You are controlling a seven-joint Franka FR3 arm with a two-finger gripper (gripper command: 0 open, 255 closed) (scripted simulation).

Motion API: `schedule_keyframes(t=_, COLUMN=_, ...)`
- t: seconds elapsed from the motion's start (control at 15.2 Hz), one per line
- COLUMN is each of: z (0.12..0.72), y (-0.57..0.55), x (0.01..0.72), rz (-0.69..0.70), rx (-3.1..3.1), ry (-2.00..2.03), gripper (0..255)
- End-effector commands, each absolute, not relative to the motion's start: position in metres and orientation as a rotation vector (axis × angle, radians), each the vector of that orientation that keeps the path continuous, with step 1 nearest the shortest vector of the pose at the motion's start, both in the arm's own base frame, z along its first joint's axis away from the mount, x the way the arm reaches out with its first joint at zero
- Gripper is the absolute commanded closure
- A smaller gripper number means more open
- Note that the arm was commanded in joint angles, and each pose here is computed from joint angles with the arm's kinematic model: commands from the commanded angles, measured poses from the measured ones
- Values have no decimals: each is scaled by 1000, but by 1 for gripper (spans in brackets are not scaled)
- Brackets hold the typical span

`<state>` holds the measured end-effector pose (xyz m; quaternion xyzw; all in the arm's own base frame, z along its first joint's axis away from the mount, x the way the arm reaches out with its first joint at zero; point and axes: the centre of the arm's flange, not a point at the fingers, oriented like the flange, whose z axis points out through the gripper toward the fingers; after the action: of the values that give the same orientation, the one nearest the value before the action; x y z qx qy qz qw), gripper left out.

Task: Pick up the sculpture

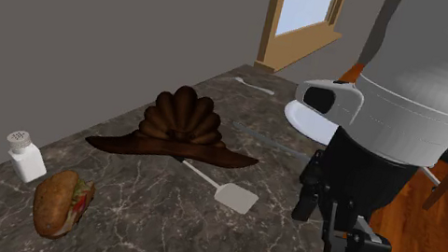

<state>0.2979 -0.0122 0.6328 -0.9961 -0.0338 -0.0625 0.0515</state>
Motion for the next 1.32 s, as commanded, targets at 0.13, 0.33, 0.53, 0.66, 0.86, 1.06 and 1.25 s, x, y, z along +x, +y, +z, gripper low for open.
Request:
schedule_keyframes(t=0.13, z=635, y=-33, x=314, rz=-204, rx=-3025, ry=-80, gripper=0)
schedule_keyframes(t=0.33, z=638, y=-63, x=338, rz=-225, rx=-3015, ry=-45, gripper=0)
schedule_keyframes(t=0.53, z=641, y=-95, x=360, rz=-245, rx=-3005, ry=-11, gripper=0)
schedule_keyframes(t=0.66, z=644, y=-116, x=375, rz=-259, rx=-2998, ry=12, gripper=0)
schedule_keyframes(t=0.86, z=647, y=-149, x=397, rz=-279, rx=-2987, ry=46, gripper=0)
schedule_keyframes(t=1.06, z=650, y=-182, x=417, rz=-299, rx=-2975, ry=80, gripper=0)
schedule_keyframes(t=1.25, z=653, y=-215, x=437, rz=-319, rx=-2963, ry=113, gripper=0)
